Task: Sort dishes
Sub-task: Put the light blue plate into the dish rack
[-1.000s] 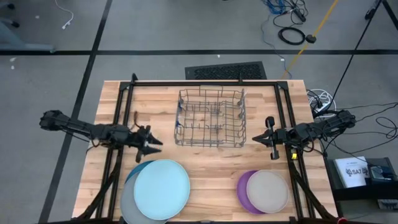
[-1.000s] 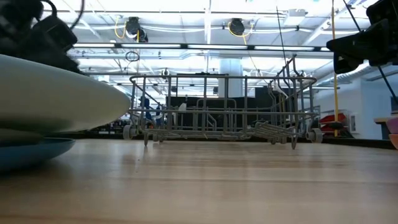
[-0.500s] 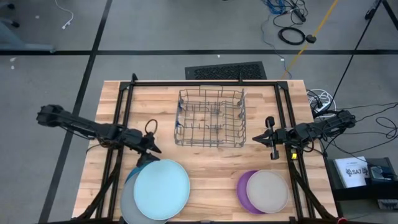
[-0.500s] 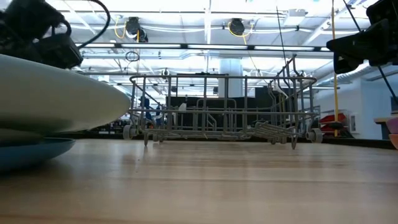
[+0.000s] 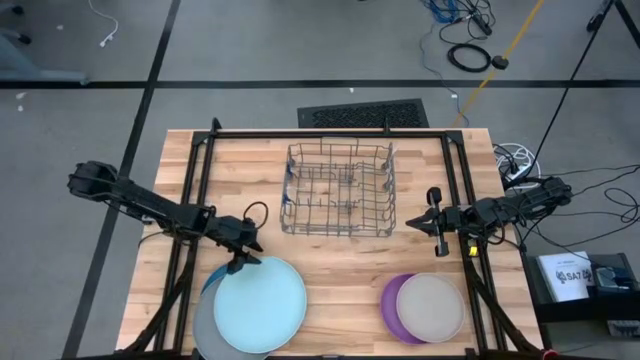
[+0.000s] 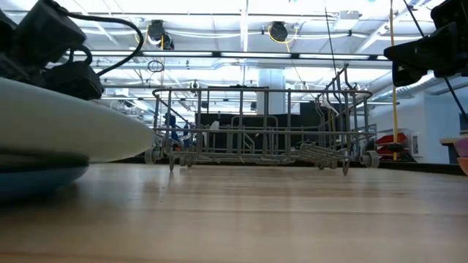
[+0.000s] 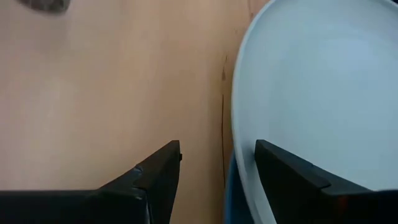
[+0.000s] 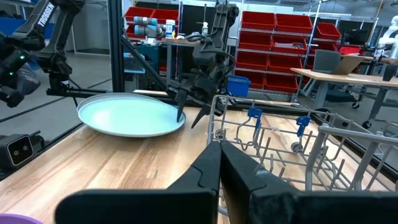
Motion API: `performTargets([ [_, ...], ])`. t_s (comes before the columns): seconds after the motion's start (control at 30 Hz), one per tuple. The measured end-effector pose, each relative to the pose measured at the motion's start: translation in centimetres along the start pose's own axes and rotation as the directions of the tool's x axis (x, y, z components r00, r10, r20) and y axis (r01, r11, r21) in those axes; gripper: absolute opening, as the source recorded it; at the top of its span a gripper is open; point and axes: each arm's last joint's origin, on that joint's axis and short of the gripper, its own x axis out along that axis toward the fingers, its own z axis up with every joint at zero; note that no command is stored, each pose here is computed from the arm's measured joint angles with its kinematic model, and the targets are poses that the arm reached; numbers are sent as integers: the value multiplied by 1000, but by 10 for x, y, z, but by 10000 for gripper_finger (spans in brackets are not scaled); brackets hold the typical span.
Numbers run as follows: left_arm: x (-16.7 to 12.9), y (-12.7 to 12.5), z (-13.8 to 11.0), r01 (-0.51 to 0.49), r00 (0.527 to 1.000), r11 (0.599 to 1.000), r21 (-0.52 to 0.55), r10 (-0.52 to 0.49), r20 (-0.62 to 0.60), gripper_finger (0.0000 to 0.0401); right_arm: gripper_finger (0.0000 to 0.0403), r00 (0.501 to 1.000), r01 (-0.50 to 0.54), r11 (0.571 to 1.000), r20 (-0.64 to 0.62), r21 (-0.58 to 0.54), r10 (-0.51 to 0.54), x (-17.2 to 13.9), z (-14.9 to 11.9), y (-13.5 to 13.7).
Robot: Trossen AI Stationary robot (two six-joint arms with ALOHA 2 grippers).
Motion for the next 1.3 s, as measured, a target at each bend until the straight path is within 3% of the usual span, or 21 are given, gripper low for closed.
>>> performTargets([
  [0.2,4,1,1,-25,1000,998,56,24,12,164,4,1000,0,1000,0,0,0,0,0,0],
  [0.6,4,3,3,-92,995,983,161,86,44,13,4,1000,0,1000,0,0,0,0,0,0],
  [1.0,4,1,11,-149,985,965,215,125,120,1,4,1000,0,1000,0,0,0,0,0,0],
  [1.3,0,-11,41,-155,976,939,308,97,195,0,4,1000,0,1000,0,0,0,0,0,0],
])
